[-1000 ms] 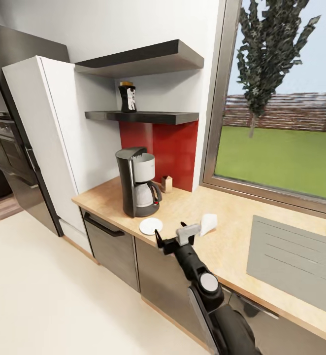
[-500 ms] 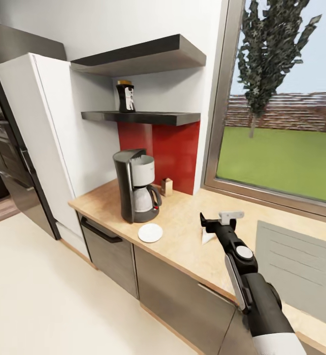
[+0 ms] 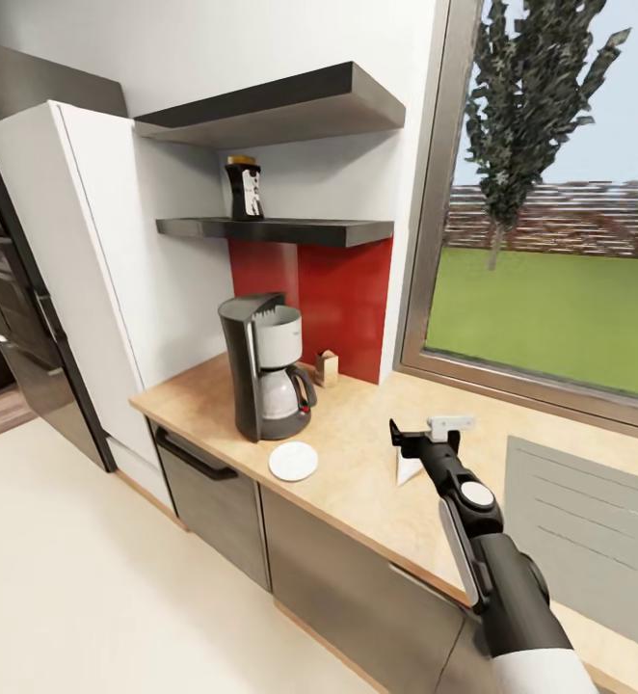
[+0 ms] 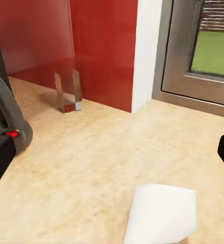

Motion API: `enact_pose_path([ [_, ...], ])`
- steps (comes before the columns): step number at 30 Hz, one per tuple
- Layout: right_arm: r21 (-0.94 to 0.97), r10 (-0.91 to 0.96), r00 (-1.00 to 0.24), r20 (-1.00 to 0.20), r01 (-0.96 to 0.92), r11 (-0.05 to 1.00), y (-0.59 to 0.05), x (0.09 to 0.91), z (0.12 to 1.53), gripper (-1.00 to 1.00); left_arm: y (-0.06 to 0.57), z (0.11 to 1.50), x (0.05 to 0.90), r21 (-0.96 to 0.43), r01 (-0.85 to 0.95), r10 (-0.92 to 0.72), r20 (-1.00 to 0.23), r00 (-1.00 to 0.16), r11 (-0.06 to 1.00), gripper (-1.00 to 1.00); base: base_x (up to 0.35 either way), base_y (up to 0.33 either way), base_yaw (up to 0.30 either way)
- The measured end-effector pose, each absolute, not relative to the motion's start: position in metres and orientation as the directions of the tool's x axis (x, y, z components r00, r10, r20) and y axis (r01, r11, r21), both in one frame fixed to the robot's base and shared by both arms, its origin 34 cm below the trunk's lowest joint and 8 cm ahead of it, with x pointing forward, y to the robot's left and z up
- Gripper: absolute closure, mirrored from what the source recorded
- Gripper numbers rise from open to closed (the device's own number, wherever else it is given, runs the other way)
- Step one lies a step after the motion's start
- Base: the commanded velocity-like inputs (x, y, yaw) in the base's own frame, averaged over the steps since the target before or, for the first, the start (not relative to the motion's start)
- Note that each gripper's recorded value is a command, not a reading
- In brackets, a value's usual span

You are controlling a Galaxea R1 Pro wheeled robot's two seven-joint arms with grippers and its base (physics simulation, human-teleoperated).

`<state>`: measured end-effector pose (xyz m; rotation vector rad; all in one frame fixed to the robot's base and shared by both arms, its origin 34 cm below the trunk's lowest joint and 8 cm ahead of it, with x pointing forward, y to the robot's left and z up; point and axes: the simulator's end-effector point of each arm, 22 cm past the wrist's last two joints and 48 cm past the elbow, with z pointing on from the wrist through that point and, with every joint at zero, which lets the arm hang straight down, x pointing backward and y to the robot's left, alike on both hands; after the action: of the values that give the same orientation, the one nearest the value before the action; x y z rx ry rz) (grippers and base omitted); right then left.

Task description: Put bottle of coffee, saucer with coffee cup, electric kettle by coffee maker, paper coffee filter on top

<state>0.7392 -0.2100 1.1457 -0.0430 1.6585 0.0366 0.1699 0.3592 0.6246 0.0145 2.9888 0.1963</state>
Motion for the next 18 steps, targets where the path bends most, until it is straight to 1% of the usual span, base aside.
enact_pose_path([
  [8, 0.04, 0.039, -0.055, -0.998, -0.012, 0.999, -0.21, 0.736, 1.162, -1.0, 0.366, 0.625, 0.129, 0.14, 0.004, 0.016, -0.087, -0.996, 0.99, -1.0, 0.156, 0.0, 0.0],
  [16, 0.039, 0.04, -0.056, -0.998, 0.003, 0.999, -0.213, 0.736, 1.162, -1.0, 0.367, 0.625, 0.126, 0.141, 0.004, 0.016, -0.082, -0.996, 0.99, -1.0, 0.168, 0.006, -0.004],
  [18, 0.039, 0.039, -0.055, -0.998, 0.004, 0.999, -0.214, 0.736, 1.162, -1.0, 0.367, 0.625, 0.126, 0.141, 0.004, 0.016, -0.082, -0.996, 0.99, -1.0, 0.169, 0.082, -0.146],
])
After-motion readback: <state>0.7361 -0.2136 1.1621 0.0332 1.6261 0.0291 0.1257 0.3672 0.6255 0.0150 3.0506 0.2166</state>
